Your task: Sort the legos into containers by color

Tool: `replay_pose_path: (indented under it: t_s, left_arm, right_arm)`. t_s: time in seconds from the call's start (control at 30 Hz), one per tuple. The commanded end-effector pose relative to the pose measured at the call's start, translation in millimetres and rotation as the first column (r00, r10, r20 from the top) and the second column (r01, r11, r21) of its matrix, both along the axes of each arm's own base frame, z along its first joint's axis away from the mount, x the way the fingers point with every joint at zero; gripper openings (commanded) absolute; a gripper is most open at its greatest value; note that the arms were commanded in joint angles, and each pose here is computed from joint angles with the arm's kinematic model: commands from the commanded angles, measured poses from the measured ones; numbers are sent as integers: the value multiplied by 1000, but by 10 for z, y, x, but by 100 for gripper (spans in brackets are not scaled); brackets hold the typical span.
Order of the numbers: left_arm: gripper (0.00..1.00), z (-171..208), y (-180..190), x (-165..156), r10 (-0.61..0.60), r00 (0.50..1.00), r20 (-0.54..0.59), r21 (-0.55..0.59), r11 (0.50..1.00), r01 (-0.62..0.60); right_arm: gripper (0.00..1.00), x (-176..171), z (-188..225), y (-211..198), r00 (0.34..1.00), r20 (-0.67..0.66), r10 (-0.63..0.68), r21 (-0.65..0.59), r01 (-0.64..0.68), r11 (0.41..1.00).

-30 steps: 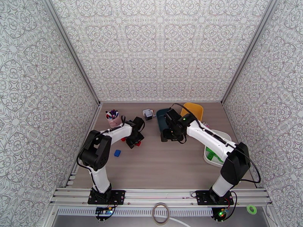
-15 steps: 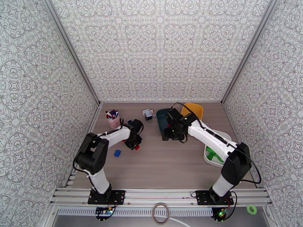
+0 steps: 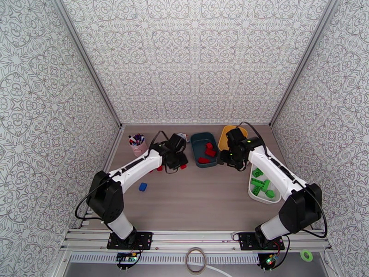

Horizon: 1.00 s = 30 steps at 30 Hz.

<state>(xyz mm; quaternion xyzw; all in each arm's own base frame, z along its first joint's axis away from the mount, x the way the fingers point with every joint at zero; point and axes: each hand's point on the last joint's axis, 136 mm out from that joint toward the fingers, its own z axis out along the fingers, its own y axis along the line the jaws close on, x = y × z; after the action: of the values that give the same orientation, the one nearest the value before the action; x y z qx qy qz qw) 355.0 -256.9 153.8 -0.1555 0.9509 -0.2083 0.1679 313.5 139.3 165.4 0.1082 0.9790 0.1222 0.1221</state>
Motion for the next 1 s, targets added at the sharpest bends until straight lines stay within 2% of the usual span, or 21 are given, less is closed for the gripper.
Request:
replay_pose_path:
  t_s: [0.0, 0.13, 0.23, 0.3, 0.33, 0.37, 0.47, 0.63, 0.73, 0.83, 0.97]
  left_arm:
    - [33, 142, -385, 196, -142, 988, 57, -70, 987, 145]
    - [35, 173, -644, 441, -176, 982, 73, -101, 978, 183]
    - [42, 104, -795, 627, -188, 979, 75, -111, 974, 196]
    - [50, 45, -861, 749, -187, 980, 73, -118, 974, 195]
    - [56, 17, -888, 810, -185, 980, 73, -117, 974, 193]
    - [67, -13, -919, 864, -185, 980, 76, -121, 974, 193]
    - [81, -37, -986, 961, -189, 978, 82, -126, 972, 199]
    - [82, 211, -916, 916, -192, 973, 127, -83, 976, 204]
    - [82, 382, -744, 769, -192, 968, 161, -10, 981, 196]
    - [82, 441, -474, 581, -170, 972, 164, 59, 985, 163]
    - [82, 390, 72, 262, -100, 988, 121, 199, 977, 75]
  right_arm:
    - [65, -137, -16, -140, 997, -47, -64, 4, 64, 998]
    - [67, -165, 9, -309, 992, -41, -121, -41, 119, 992]
    - [69, -193, 37, -344, 991, -24, -129, -39, 128, 991]
    - [69, -213, 60, -347, 992, -12, -128, -31, 127, 991]
    - [69, -226, 90, -358, 992, -2, -124, -32, 124, 992]
    - [69, -242, 110, -379, 992, 3, -123, -38, 123, 992]
    - [68, -298, 135, -362, 996, -6, -86, -28, 86, 996]
    - [68, -313, 262, -219, 999, 35, -10, 51, 8, 999]
    - [70, -295, 374, -137, 997, 80, 21, 97, -29, 995]
    - [68, -285, 396, -43, 996, 83, 40, 142, -52, 989]
    - [66, -304, 401, 146, 993, 92, 77, 171, -91, 981]
